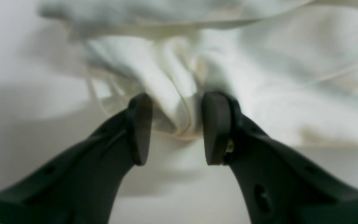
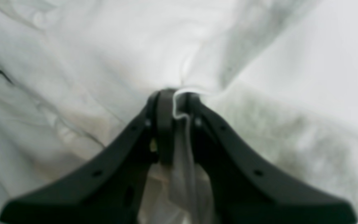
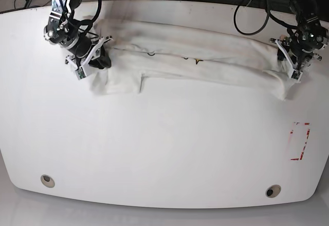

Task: Fold the T-shirt properly
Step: 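Lower the folded shirt onto the table and release the left gripper, then move the left gripper to the shirt's folded end and grasp it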

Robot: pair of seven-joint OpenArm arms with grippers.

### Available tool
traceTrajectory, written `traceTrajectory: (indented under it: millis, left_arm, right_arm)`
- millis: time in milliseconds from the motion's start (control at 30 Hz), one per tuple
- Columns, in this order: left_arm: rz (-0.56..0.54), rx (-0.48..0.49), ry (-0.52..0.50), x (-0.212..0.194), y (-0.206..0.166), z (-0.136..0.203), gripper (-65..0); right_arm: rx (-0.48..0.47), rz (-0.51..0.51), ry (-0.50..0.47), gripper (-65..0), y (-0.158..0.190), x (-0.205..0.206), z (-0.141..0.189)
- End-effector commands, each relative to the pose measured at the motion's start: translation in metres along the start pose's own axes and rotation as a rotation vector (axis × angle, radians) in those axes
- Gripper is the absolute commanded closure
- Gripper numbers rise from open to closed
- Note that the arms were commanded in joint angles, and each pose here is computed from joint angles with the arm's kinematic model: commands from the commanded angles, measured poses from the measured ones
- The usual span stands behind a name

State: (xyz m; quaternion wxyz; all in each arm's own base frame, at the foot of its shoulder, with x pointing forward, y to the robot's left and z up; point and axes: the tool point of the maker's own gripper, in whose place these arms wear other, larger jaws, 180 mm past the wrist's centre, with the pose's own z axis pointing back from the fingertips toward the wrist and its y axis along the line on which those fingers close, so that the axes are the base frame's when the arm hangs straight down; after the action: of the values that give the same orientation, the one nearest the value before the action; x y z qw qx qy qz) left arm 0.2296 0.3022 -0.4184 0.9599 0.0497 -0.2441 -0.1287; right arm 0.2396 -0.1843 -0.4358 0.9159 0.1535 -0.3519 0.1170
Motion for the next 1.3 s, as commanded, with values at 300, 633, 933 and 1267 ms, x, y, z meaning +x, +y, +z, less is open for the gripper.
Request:
traceTrajectory:
  millis: [300,633,933,1267]
  left_arm:
    - [0.028,-0.047,0.024,0.010,-0.012,-0.017,-24.7]
    - [-0.018,0.018,0.015,0.026,0.000,0.005,-25.0]
    - [-0.087,0.189,-0.020,0.057,0.026,0.061,-35.3]
    - [-0.039,0.270,-0.171,0.121,0.054,0.084,-40.7]
  right_arm:
    - [-0.136,0.013,0.135,-8.1,-0.080,0.001,-0.013]
    - [-0.115,0.093,0.142,-8.1,-0.084,0.022,-0.022]
    - [-0.087,0.116,0.150,-8.1,-0.073,0.024,-0.029]
    - [-0.083,0.115,0.147,-8.1,-0.071,0.024,-0.030]
